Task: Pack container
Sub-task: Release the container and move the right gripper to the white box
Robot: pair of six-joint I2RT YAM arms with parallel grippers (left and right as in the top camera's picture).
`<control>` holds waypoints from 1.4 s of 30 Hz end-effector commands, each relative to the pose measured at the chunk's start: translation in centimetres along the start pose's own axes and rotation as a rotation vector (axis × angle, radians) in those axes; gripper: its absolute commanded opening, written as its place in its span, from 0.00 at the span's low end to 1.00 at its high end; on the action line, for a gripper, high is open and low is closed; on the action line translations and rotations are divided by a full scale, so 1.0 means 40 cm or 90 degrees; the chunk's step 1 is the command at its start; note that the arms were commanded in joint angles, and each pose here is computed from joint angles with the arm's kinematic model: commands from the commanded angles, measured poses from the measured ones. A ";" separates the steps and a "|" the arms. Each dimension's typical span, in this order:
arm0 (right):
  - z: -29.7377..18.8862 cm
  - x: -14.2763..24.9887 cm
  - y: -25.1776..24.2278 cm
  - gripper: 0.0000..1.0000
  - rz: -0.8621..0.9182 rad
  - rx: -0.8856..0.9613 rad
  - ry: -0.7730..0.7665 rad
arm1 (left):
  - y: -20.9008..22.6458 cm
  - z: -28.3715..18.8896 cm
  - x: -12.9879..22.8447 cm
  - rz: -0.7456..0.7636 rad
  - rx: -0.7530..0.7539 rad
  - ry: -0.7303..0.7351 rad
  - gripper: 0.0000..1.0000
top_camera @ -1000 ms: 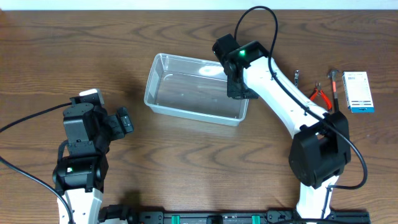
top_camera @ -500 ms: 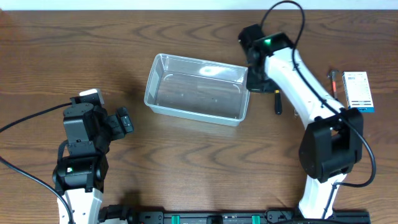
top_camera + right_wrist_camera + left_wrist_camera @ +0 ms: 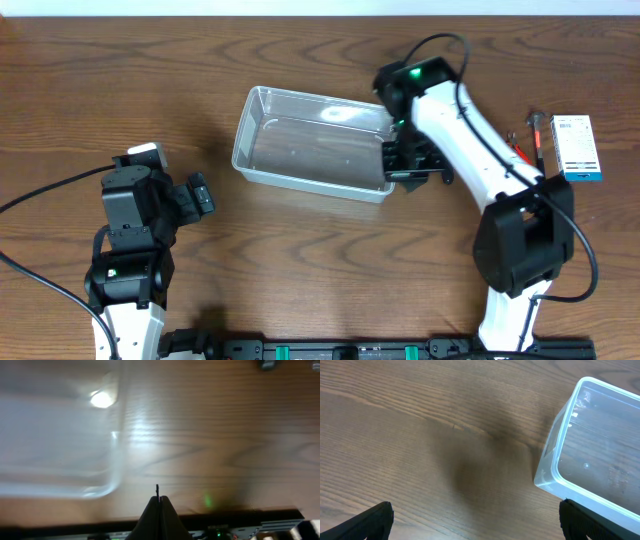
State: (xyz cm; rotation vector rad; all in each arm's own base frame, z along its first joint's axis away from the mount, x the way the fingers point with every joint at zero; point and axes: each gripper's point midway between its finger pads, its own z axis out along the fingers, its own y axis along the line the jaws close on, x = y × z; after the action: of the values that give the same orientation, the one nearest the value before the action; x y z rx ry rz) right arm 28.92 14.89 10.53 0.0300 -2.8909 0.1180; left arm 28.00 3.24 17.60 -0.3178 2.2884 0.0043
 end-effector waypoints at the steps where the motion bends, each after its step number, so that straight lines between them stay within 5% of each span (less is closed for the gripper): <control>1: -0.011 0.026 0.078 0.01 -0.071 -0.017 -0.017 | -0.001 -0.010 -0.021 0.010 -0.004 -0.013 0.98; 10: 0.039 -0.018 0.181 0.01 -0.130 -0.007 -0.117 | -0.001 -0.010 -0.021 0.010 -0.004 -0.013 0.98; 20: 0.097 -0.064 0.136 0.01 -0.085 0.015 -0.140 | -0.001 -0.010 -0.021 0.010 -0.004 -0.013 0.98; 29: -0.098 -0.093 0.124 0.01 -0.122 -0.009 -0.304 | -0.001 -0.010 -0.021 0.010 -0.004 -0.013 0.98; 36: -0.367 -0.105 -0.112 0.06 0.033 0.070 -0.537 | -0.001 -0.010 -0.021 0.010 -0.004 -0.013 0.98; 42: -0.389 -0.117 -0.416 0.01 0.237 0.122 -0.535 | -0.001 -0.010 -0.021 0.010 -0.004 -0.013 0.98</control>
State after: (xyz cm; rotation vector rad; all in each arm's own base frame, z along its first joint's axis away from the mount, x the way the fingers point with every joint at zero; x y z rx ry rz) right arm 37.23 4.80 26.33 -0.3394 -3.7417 0.3676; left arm 28.00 3.24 17.61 -0.3177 2.2881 0.0043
